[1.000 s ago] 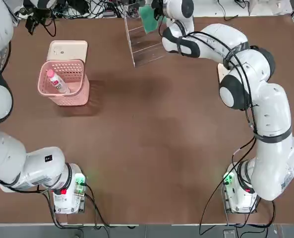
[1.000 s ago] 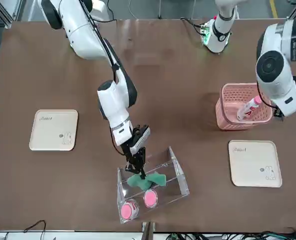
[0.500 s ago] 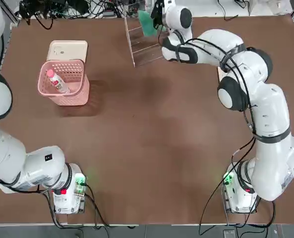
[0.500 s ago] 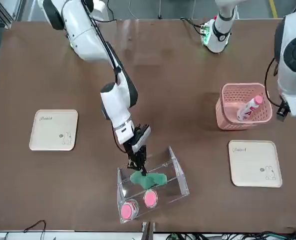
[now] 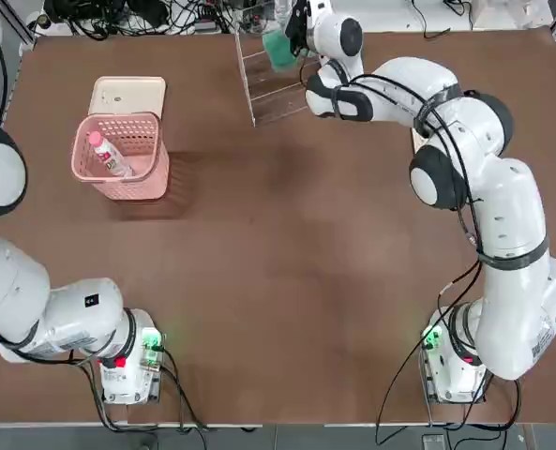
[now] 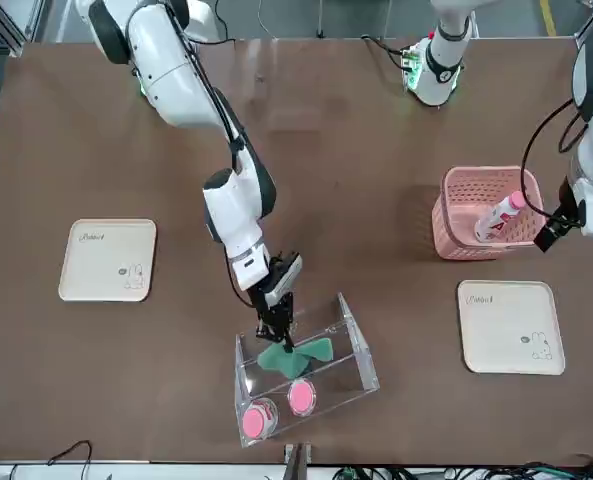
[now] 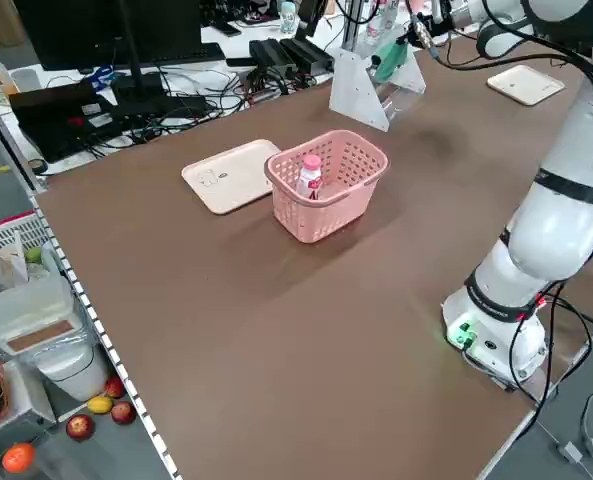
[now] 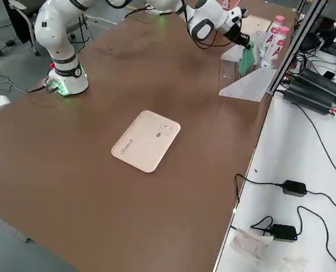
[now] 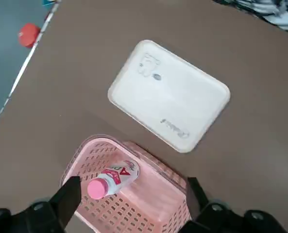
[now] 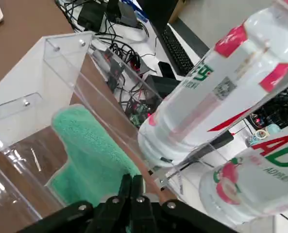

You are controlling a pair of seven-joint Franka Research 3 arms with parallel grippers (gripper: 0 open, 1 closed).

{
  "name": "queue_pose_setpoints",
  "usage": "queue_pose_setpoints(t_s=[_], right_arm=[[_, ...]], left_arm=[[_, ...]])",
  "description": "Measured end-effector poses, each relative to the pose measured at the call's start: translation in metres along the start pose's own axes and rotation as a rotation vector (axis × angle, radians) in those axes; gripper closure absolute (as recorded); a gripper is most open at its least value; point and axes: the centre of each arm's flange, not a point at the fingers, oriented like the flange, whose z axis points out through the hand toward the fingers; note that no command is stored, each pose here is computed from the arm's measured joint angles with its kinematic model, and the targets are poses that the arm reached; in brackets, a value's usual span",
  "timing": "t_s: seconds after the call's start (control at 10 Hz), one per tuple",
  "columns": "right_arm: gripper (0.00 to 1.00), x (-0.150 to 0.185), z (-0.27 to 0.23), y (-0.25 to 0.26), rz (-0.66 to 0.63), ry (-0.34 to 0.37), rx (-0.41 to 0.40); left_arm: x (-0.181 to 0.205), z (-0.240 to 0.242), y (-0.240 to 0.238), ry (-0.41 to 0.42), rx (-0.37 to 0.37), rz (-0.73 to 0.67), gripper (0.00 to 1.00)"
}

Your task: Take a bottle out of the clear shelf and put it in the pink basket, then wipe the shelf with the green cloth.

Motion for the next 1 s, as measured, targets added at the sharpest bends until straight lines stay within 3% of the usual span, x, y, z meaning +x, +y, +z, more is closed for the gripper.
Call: queue_pose_setpoints(t_s=[0.5,0.7,1.0], right_arm=[[0.97,-0.01,0.004,0.013,-0.013,-0.017,-0.029],[0.97,-0.01,0.005,0.012,-0.011,-0.016,-0.028],[0.97,-0.011,0.014,-0.012,0.025,-0.001,-0.011]], left_arm=[[-0.008,-0.044,-0.023,-0.019,-0.135,0.367,0.01],[-0.017,-0.062,-0.033,-0.036,-0.199,0.44,0.01],[-0.027,-0.091,-0.041,-0.056,-0.236,0.518,0.01]])
